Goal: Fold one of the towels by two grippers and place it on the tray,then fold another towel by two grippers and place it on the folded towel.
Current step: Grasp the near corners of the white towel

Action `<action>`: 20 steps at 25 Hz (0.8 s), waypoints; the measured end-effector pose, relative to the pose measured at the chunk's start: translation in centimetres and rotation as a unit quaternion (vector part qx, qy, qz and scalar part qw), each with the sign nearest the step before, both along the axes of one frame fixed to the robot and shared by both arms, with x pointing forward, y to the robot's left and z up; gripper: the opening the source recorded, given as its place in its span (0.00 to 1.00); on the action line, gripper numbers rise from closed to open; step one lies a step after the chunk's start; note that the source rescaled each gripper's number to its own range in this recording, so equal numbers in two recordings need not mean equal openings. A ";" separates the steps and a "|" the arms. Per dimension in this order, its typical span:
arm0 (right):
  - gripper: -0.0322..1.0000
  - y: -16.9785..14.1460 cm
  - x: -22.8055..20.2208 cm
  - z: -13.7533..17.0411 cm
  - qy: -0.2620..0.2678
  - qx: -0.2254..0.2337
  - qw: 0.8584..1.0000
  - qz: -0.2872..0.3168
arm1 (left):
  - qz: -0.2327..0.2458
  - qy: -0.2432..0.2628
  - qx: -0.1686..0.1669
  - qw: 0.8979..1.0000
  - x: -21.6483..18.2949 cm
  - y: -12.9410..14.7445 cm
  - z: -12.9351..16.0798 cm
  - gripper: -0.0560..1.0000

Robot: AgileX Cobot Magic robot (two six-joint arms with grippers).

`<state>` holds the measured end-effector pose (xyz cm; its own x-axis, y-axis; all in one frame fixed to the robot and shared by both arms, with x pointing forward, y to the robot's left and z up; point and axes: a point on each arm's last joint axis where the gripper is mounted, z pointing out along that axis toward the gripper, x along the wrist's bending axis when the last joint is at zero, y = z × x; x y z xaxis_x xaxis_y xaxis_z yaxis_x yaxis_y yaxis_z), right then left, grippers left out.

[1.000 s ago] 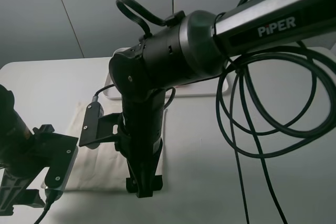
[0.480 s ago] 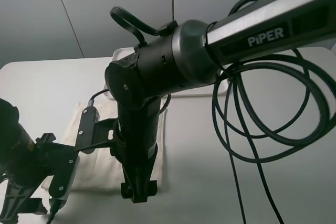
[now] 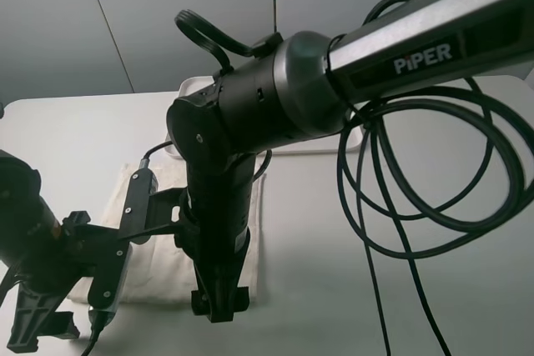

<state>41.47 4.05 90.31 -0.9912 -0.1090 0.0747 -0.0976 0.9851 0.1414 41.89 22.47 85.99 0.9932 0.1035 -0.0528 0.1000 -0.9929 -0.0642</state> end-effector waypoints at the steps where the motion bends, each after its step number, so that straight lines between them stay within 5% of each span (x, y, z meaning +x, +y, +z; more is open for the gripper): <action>1: 0.98 0.0 0.0 0.0 -0.001 0.001 1.000 0.000 | 0.000 0.000 0.000 1.000 0.0 0.0 0.0 0.98; 9: 0.98 0.0 0.0 -0.3 0.003 -0.003 1.000 0.001 | -0.001 0.000 0.000 1.000 0.0 0.0 0.0 0.98; 20: 0.98 -0.8 -0.1 -2.1 0.016 -0.065 0.998 0.011 | -0.001 0.001 0.001 1.000 0.0 0.0 0.0 0.98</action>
